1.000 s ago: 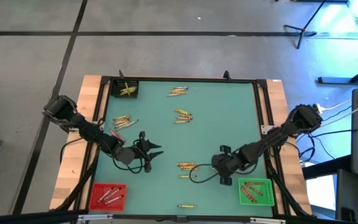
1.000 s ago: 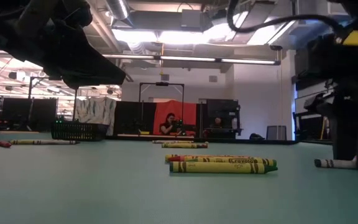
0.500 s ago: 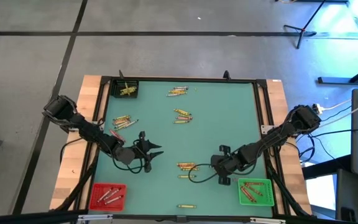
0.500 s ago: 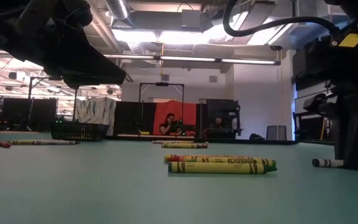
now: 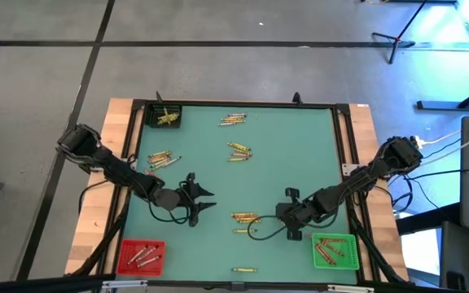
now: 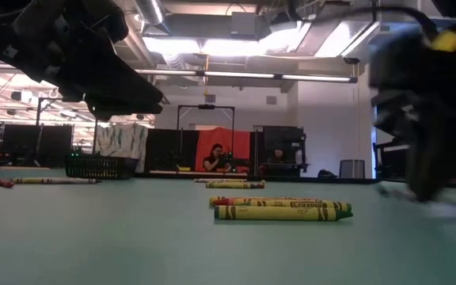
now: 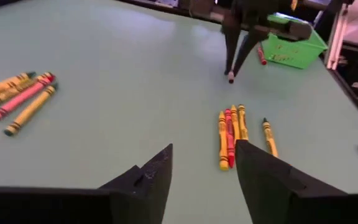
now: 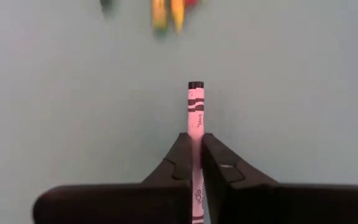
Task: Sort crayons
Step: Put the black crayon into the red bin
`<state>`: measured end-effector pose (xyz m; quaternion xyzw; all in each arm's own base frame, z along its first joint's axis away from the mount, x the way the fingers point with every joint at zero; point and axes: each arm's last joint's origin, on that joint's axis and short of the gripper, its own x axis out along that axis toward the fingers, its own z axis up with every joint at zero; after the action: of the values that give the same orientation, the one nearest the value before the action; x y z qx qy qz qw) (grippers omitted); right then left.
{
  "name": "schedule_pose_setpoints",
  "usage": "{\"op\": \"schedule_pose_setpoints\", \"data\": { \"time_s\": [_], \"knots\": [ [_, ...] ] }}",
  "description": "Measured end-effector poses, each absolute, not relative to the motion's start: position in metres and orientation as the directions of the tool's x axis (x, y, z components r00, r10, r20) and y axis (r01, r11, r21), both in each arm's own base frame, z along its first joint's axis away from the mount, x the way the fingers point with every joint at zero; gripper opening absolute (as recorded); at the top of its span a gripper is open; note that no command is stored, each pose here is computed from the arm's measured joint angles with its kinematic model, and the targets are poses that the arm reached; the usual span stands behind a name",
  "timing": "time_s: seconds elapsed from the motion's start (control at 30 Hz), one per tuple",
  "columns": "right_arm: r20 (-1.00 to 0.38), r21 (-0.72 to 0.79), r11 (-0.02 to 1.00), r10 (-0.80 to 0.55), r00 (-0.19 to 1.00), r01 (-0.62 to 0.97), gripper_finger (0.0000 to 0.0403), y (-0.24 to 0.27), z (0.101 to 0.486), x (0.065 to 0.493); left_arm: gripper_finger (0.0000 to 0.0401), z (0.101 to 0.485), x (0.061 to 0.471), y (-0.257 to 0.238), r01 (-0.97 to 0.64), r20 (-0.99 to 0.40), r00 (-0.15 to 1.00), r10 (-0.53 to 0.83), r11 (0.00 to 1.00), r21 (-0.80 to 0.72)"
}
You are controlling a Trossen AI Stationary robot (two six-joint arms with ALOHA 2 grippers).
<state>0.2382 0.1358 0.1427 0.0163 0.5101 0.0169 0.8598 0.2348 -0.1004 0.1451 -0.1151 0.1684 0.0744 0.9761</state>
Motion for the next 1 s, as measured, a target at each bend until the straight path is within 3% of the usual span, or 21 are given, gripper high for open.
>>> {"op": "schedule_pose_setpoints", "data": {
  "time_s": [0.2,0.5,0.77,1.0],
  "knots": [
    [-0.791,0.054,0.996,0.088,0.605,-0.074,0.0006,0.133,0.153,0.254,0.0174,0.148,0.237,-0.098,-0.195,-0.322,0.939,0.117,0.955,-0.223],
    [-0.508,-0.003,0.978,0.178,0.843,-0.209,0.0011,0.131,0.159,0.298,0.0172,0.152,0.238,-0.099,-0.164,-0.285,0.954,0.099,0.963,-0.216],
    [-0.235,-0.051,0.983,0.162,0.958,-0.179,0.0013,0.119,0.154,0.328,0.0172,0.155,0.237,-0.106,-0.066,-0.262,0.965,0.024,0.986,-0.153],
    [-0.012,-0.12,0.976,0.181,0.983,-0.181,0.0014,0.126,0.156,0.346,0.0172,0.157,0.238,-0.109,-0.036,-0.229,0.973,0.012,0.994,-0.104]
  ]
}}
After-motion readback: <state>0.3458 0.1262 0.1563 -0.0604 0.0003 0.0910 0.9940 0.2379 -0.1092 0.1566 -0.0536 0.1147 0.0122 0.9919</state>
